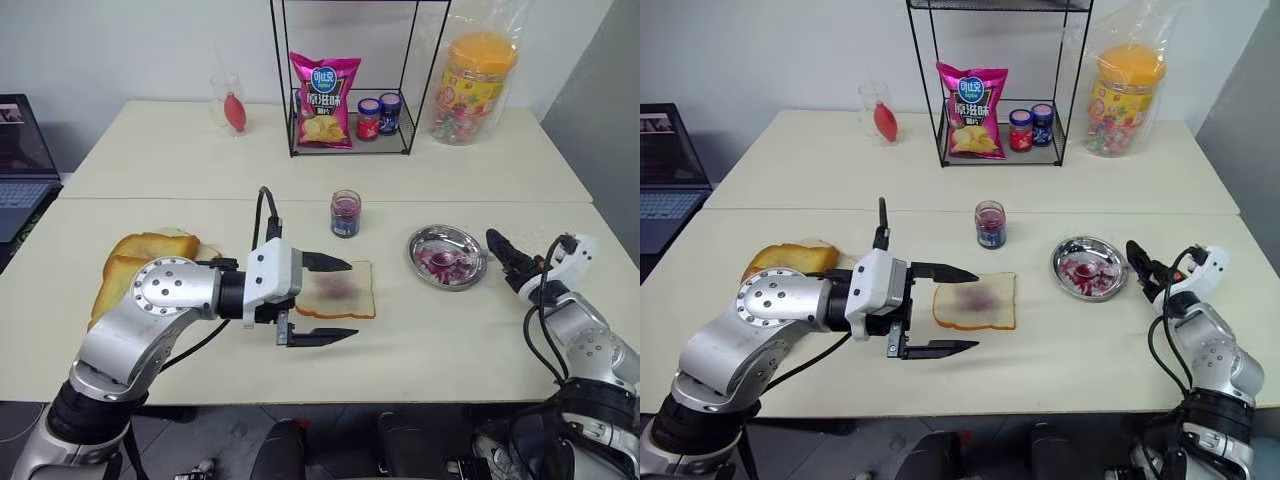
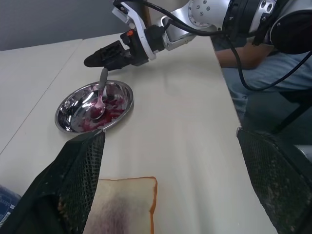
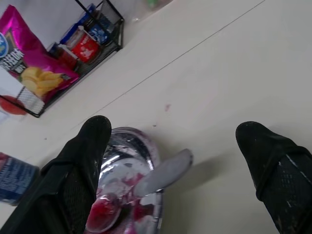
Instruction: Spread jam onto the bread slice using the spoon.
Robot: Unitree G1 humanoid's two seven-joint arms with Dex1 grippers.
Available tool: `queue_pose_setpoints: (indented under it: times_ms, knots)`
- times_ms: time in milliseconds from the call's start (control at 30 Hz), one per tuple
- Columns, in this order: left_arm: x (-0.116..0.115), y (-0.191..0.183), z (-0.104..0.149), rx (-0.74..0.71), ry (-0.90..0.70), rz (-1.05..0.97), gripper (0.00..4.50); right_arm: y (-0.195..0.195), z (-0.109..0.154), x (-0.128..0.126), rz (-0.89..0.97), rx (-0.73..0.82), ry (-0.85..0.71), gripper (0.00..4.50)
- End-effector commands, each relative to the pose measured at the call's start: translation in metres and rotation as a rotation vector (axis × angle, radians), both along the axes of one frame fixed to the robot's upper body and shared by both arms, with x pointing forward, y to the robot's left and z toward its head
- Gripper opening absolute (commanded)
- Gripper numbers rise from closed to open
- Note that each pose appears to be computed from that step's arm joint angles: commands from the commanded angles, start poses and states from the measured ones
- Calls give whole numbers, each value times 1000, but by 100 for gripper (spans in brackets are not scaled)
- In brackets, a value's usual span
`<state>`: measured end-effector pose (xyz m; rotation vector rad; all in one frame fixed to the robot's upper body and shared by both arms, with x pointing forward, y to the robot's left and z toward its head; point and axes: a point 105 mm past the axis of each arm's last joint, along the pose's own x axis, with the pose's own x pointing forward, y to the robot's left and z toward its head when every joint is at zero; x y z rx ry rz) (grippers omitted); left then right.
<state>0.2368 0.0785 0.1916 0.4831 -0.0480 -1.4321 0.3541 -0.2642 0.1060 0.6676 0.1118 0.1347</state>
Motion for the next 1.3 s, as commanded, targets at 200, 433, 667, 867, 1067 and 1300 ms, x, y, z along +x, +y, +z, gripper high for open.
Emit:
queue_pose_setpoints:
  times_ms: [200,433,667,867,1067,1300]
  knots:
    - [0,-1,2,4,-22,9,449,7,16,8,27,110,-60,450]
    - [1,0,2,8,-27,15,450,9,15,7,30,128,-60,335]
    - [2,1,2,7,-27,19,450,8,16,3,21,148,-67,182]
    - [3,1,2,6,-31,25,450,7,21,1,17,163,-83,35]
    - [8,2,2,-1,-40,50,450,11,33,-2,36,167,-119,1]
    - [19,17,8,-48,-30,155,450,23,78,-7,125,73,-229,1]
